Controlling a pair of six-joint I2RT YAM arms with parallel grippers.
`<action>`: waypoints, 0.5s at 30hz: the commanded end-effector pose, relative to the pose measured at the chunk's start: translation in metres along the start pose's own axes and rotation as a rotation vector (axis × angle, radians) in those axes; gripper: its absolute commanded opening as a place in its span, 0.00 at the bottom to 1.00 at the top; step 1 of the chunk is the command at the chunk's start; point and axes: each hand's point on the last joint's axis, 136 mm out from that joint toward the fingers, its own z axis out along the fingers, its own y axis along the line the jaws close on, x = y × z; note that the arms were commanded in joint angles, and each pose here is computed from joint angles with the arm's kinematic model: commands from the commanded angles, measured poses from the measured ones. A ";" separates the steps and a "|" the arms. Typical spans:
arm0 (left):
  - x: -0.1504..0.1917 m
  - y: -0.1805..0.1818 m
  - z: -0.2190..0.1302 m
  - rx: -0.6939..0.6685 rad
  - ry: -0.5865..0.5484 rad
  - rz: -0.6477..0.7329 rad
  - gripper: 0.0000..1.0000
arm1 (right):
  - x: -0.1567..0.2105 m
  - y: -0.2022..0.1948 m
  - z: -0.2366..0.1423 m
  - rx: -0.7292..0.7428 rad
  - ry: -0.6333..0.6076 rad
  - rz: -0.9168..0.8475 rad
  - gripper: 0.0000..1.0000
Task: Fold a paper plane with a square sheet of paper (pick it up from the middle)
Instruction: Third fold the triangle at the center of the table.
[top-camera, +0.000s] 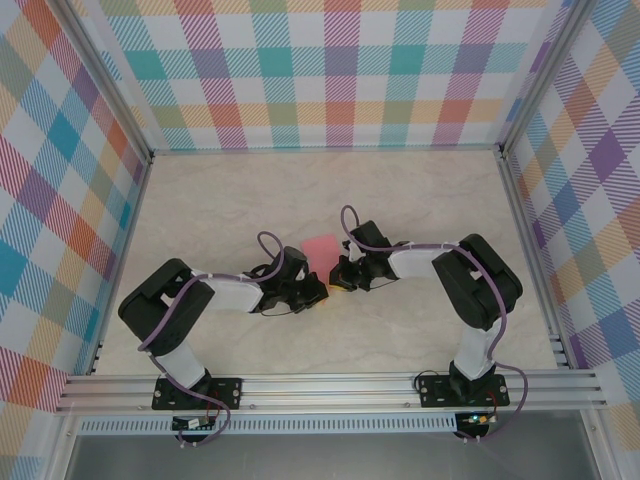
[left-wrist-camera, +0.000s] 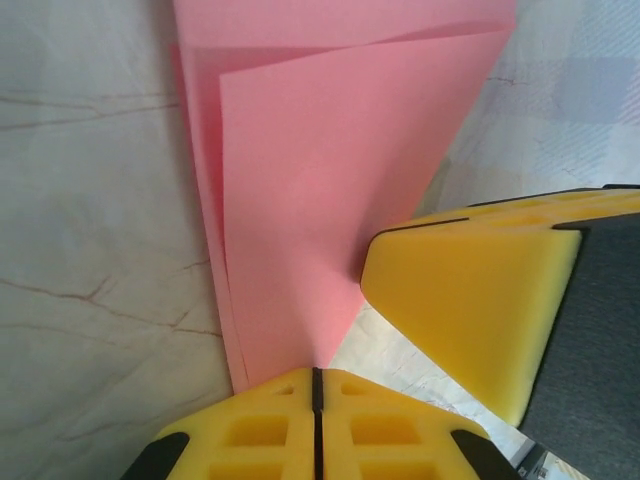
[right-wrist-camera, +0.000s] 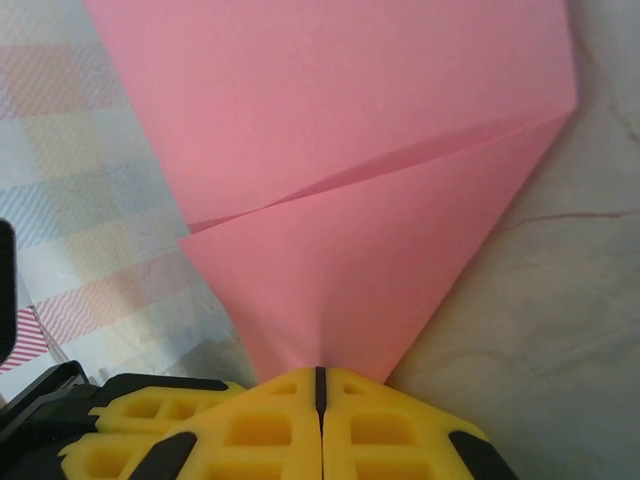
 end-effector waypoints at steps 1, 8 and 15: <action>0.003 0.016 0.002 -0.077 -0.012 0.019 0.07 | 0.000 0.010 -0.004 -0.047 0.000 -0.071 0.06; 0.002 0.023 -0.001 -0.105 -0.027 0.016 0.07 | 0.006 0.002 0.004 -0.040 0.051 -0.094 0.06; 0.005 0.031 -0.005 -0.136 -0.030 0.008 0.06 | 0.002 -0.012 0.011 0.047 0.075 -0.090 0.06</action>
